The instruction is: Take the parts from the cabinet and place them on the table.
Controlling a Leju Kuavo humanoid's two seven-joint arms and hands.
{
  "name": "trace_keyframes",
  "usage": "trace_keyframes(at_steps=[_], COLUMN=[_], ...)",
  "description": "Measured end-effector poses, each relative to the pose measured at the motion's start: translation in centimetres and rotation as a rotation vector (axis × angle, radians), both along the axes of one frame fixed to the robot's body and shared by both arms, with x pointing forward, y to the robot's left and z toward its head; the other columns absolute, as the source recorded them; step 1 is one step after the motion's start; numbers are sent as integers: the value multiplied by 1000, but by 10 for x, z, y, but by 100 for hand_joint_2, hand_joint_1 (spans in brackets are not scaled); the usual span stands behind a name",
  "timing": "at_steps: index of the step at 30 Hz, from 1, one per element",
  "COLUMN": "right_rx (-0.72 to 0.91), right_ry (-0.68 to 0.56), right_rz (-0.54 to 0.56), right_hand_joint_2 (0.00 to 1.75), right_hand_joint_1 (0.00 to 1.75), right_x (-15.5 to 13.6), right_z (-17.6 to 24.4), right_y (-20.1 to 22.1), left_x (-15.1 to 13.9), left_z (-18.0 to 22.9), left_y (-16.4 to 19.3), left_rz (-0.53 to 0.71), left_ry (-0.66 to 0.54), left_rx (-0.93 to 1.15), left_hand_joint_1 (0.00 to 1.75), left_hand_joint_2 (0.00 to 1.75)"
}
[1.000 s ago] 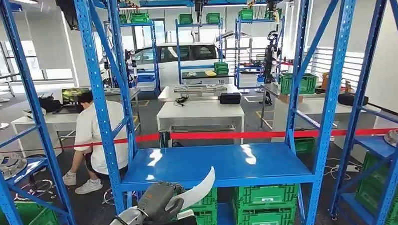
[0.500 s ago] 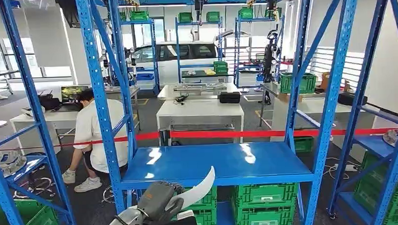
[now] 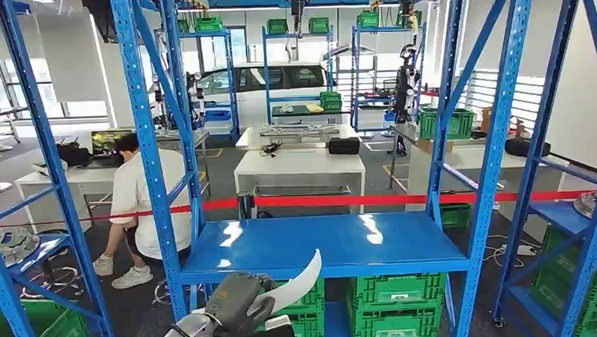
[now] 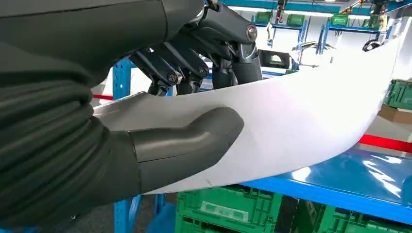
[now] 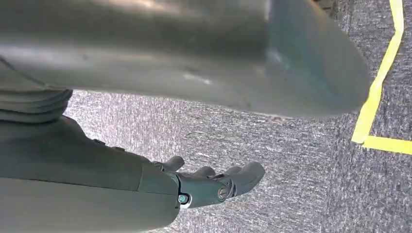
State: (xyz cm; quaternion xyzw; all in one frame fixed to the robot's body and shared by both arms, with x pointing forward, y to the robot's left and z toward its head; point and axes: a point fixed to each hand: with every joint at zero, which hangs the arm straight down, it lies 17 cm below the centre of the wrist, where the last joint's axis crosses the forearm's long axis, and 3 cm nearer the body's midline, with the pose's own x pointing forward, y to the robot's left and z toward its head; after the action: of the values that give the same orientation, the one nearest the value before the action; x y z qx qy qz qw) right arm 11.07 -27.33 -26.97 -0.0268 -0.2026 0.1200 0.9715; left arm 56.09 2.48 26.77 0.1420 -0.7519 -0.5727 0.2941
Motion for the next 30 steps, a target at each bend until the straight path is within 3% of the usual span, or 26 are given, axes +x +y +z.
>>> trace_keyframes(at_steps=[25,30], right_rx=[15,22], right_ry=[17,20], right_rz=[-43,-49], right_hand_joint_2=[0,0], right_hand_joint_1=[0,0], right_x=[-1,-2], right_z=[-1,-1], right_y=[1,3], left_x=[-9,-10], left_z=[1,17], left_y=[-19,-29], left_rz=[-47,-62], left_ry=[6,-18], left_rx=[-6,-8], left_hand_joint_1=[175,175], left_hand_joint_2=[175,175])
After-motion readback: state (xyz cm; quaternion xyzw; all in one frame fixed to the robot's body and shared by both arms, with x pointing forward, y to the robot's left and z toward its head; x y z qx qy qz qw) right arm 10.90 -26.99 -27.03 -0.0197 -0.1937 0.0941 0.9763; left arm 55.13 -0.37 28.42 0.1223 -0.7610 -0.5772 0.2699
